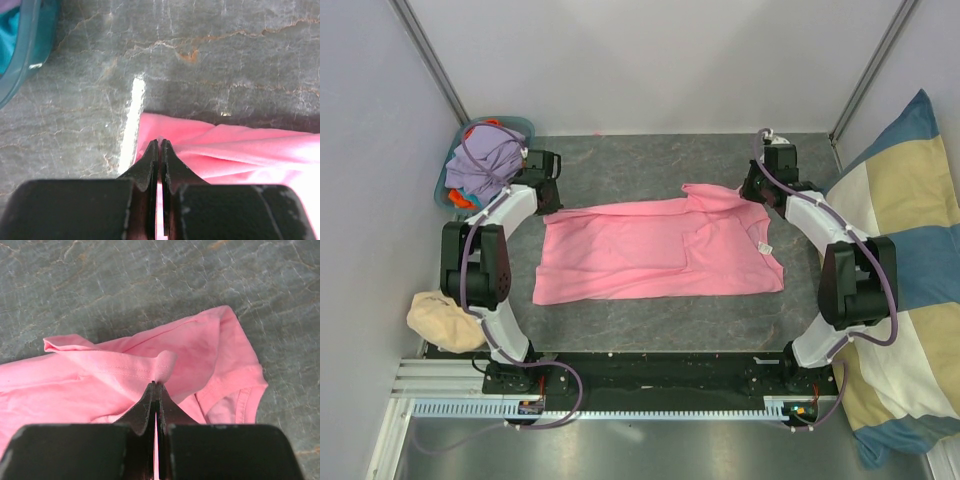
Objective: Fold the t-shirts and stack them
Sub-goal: Fold the tshirt
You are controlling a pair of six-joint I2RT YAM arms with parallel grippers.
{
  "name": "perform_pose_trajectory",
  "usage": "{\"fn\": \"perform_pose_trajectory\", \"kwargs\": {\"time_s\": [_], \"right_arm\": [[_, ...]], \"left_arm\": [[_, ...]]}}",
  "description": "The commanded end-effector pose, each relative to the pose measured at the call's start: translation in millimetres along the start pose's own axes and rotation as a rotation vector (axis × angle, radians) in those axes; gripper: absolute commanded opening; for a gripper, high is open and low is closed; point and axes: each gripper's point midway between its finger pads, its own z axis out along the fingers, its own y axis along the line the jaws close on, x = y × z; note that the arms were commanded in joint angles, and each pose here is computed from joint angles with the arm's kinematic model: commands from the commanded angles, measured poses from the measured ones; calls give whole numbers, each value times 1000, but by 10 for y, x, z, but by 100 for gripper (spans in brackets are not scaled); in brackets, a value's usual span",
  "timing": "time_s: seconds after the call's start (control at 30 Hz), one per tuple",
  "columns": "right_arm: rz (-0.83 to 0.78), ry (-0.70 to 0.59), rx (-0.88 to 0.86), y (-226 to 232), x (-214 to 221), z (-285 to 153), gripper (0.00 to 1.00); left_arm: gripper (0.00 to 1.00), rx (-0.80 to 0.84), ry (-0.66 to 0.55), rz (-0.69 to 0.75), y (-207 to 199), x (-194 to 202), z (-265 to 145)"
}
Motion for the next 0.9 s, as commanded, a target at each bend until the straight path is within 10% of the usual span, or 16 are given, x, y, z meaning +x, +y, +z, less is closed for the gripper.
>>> {"fn": "perform_pose_trajectory", "kwargs": {"time_s": [0.0,0.87], "right_arm": [[15,-39,48,-91,-67,-173,0],[55,-82,277,-545,85,-717,0]], "left_arm": [[2,12,-75,-38,15,-171,-200],[2,-13,-58,-40,137,15,-343]]}}
